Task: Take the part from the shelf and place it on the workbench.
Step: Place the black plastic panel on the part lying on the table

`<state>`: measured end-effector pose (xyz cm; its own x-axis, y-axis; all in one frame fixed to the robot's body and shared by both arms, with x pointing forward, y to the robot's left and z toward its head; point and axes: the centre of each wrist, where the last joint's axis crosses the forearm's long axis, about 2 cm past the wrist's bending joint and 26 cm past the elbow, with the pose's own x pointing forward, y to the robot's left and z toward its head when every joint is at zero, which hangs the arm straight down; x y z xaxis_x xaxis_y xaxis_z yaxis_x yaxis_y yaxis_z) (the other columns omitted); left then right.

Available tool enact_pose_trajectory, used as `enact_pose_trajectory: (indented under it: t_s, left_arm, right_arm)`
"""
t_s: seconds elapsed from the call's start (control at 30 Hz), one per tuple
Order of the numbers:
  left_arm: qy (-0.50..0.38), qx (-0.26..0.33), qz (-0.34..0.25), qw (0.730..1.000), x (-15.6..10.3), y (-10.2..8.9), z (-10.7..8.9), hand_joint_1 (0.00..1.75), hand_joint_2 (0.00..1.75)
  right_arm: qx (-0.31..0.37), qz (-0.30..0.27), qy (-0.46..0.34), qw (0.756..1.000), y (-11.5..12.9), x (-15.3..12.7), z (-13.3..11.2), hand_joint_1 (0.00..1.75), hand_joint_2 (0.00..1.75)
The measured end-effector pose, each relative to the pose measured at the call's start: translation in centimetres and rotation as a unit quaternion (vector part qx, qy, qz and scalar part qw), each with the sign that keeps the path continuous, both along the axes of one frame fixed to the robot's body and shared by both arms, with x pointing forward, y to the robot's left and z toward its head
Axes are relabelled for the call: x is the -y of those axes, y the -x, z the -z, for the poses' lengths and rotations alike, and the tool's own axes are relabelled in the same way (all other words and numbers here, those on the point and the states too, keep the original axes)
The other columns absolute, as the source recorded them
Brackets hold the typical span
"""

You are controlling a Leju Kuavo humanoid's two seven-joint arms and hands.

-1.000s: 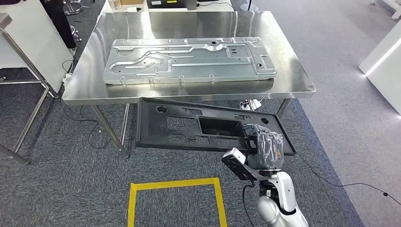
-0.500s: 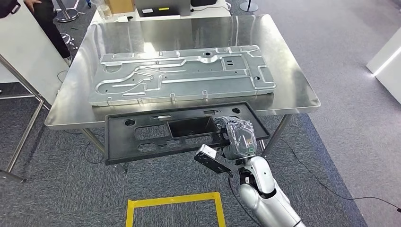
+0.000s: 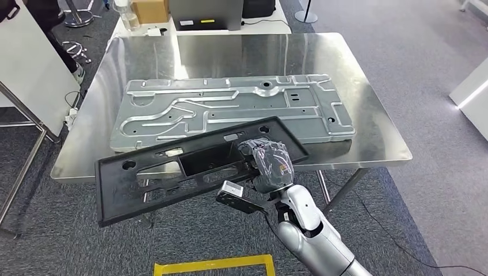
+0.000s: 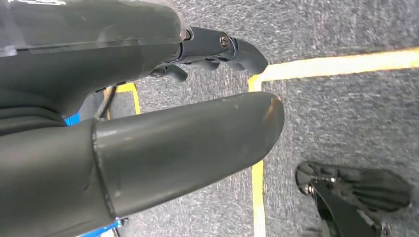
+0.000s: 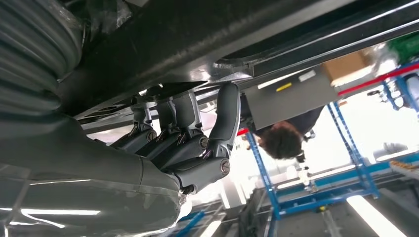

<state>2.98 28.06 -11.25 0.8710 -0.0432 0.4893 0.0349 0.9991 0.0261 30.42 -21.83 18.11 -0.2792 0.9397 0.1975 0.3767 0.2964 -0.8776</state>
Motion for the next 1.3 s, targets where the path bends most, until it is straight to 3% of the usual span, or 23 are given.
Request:
enact_pose_trajectory:
  t_s: [0.4,0.77,1.3]
  left_arm:
    - [0.004,0.000,-0.005,1.000,0.2,-0.1,0.0,0.00,0.00]
    - [0.004,-0.004,-0.008,1.000,0.1,0.2,0.0,0.00,0.00]
    - [0.006,-0.001,-0.008,1.000,0.3,-0.2,0.0,0.00,0.00]
  right_arm:
    - [0.005,0.036,0.000,0.999,0.0,2.4,-0.1,1.75,1.75]
    - [-0.012,0.095,-0.003,0.995,0.4,6.7,0.9,1.75,1.75]
    - [-0.021,0.112,0.001,0.993,0.7,8.0,1.4,1.75,1.75]
